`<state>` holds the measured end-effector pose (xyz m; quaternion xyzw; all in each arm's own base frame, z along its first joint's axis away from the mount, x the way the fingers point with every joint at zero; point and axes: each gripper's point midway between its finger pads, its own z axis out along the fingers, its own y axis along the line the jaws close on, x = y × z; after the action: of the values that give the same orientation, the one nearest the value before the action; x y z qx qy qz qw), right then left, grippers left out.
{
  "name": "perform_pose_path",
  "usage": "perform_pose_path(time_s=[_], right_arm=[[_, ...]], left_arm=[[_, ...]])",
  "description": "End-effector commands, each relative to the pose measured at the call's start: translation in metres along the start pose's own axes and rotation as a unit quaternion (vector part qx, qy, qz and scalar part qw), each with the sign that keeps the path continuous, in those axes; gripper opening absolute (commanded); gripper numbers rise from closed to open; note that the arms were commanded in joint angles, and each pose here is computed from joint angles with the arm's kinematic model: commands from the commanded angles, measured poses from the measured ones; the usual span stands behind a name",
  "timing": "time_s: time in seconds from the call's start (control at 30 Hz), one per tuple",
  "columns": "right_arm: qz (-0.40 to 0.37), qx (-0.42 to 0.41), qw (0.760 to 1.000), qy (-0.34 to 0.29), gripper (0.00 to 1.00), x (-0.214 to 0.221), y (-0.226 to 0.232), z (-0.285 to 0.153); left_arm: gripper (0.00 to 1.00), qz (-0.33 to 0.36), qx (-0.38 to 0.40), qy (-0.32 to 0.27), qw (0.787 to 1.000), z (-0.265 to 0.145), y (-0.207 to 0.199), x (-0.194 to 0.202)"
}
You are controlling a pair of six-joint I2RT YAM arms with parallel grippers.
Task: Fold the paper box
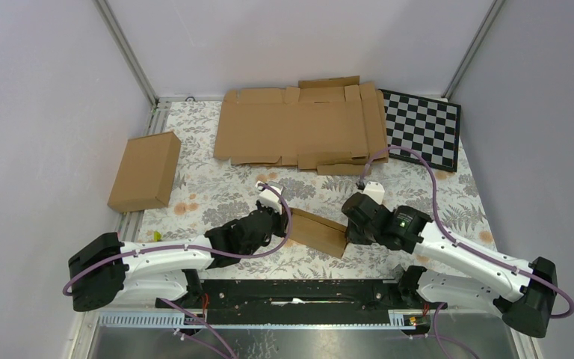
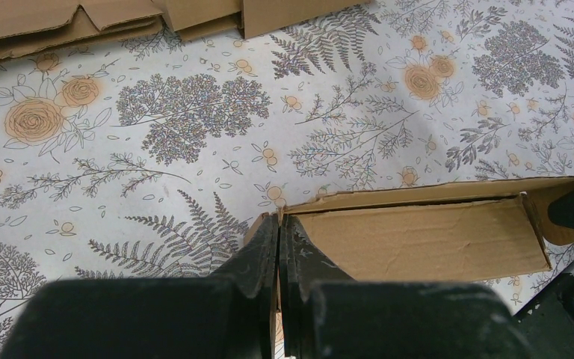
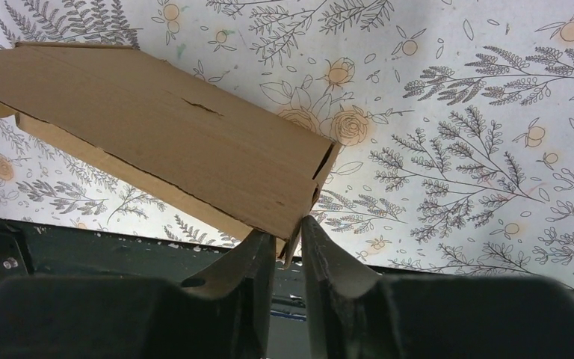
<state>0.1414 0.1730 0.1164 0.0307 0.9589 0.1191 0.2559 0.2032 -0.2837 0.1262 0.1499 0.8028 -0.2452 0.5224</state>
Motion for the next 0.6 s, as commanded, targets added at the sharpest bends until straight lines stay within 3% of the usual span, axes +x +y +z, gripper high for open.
perform_pose_path(time_s=[0.0, 0.33, 0.57], right_arm=[[0.014, 0.008, 1.000, 0.001, 0.25, 0.000, -0.003, 0.001], [0.036, 0.008, 0.999, 0.018, 0.25, 0.008, 0.000, 0.004], [0.066, 0.012, 0.997, 0.032, 0.19, 0.013, 0.003, 0.007]], left_arm=[[0.00, 0.008, 0.006, 0.005, 1.000, 0.000, -0.006, -0.001], [0.00, 0.008, 0.006, 0.006, 1.000, 0.000, -0.006, -0.001], [0.00, 0.010, 0.006, 0.007, 1.000, 0.000, -0.006, 0.000]])
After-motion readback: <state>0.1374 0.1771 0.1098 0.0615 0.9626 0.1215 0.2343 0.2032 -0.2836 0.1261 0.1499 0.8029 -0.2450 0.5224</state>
